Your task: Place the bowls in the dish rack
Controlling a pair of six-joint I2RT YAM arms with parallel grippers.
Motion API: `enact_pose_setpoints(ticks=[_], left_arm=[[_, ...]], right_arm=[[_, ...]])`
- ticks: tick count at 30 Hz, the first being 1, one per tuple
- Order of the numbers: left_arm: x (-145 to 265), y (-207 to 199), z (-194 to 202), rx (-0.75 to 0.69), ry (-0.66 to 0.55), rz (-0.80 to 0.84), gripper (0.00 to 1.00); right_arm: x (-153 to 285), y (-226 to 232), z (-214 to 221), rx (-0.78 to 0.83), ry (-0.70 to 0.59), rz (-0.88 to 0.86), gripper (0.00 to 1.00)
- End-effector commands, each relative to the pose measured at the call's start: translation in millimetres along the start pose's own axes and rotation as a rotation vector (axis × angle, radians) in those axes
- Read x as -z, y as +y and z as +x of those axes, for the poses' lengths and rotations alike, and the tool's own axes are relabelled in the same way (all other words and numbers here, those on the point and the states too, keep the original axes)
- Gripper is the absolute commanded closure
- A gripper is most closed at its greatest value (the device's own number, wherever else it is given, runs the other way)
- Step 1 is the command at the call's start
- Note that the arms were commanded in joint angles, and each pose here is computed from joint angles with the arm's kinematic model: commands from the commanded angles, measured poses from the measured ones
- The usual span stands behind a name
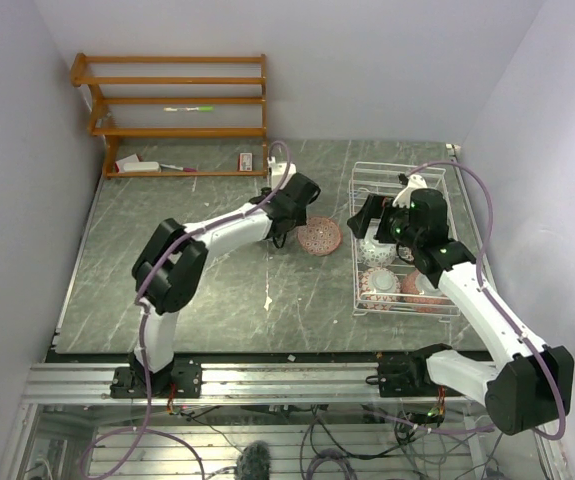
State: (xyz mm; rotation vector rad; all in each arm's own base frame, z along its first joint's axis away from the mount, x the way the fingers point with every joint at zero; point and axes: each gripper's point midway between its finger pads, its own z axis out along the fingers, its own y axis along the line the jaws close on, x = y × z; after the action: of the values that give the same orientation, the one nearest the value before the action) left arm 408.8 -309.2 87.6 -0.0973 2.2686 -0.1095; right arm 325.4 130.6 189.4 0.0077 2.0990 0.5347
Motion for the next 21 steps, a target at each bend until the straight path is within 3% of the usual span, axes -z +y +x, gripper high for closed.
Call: enact_pose_setpoints(ticks=[1,5,11,18,21], left_arm=[[50,19,-50,0.02,-0.128,-0.042,0.3],[88,71,-67,0.049,-0.191,-0.159,0.23],[150,158,-57,0.134,-0.248,-0.214,0.23],[202,202,-47,0.166,-0.287,-0.205,0.22],[214,213,-45,0.172,-0.3,-0.203,0.22]], right_arm=[[10,20,-15,0.039,-0.026,-0.077,0.01],[1,51,-1,0.095,0.023,-0.121,0.04],[-22,85,31,0.154,0.108,-0.156,0.05],[-68,96,79,0.301,0.275,-0.078,0.12],[-81,93,90,0.363,0.288,0.001,0.12]])
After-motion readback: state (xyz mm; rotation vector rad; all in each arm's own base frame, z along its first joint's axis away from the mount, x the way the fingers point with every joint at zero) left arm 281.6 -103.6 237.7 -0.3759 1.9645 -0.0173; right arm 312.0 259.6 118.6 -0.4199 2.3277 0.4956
